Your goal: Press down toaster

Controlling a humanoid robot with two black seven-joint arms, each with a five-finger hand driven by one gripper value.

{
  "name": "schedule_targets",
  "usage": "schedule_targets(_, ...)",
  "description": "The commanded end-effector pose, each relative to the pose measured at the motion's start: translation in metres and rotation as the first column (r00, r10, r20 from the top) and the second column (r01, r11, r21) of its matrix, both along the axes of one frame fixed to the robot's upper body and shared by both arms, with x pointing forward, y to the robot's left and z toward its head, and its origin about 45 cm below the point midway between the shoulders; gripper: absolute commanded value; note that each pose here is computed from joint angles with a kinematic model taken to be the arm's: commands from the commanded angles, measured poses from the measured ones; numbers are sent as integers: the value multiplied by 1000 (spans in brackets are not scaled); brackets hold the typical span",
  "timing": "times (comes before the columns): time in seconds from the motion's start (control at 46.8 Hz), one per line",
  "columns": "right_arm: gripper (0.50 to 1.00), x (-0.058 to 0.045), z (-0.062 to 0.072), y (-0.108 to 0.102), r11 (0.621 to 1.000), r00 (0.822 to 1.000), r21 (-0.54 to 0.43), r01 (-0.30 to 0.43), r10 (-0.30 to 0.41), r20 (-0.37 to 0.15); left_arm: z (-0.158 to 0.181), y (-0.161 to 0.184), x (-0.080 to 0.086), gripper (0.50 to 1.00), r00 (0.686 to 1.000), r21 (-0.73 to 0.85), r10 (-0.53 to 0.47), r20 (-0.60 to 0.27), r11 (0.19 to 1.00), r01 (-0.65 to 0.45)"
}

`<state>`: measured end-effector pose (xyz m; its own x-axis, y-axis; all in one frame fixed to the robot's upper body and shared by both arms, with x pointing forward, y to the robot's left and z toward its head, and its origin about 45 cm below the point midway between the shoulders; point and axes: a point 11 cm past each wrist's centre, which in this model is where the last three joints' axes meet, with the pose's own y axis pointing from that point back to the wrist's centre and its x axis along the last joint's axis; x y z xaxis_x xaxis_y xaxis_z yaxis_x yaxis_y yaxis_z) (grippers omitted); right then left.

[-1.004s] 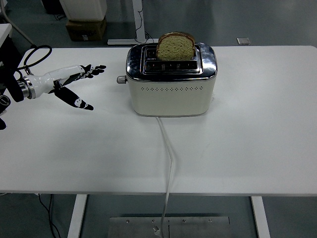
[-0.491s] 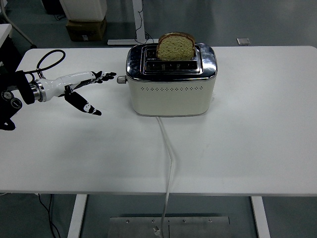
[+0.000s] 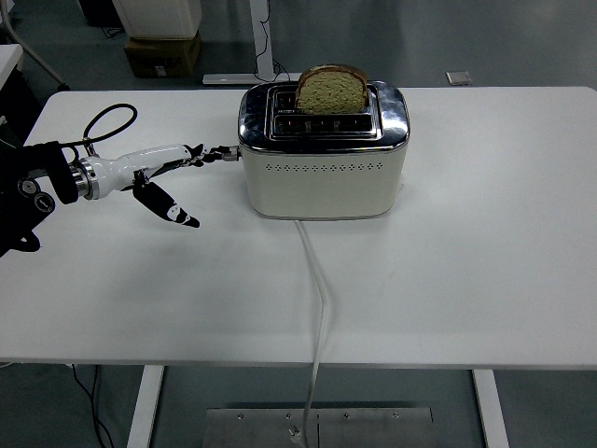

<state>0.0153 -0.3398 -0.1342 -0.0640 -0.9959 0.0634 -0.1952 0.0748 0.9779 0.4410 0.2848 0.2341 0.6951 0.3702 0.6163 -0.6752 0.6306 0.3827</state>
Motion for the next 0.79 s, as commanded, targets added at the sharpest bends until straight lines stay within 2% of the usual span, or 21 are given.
schedule_targets(0.0, 1000, 0, 0, 0, 1000, 1000, -1, -1, 1, 0, -2, -1, 0, 1000, 1000, 1, 4, 9, 1000, -4)
schedule_targets(0.769, 998, 0, 0, 0, 1000, 1000, 1, 0, 0, 0, -27, -12, -9, 1000, 1000, -5, -2, -27, 1000, 2)
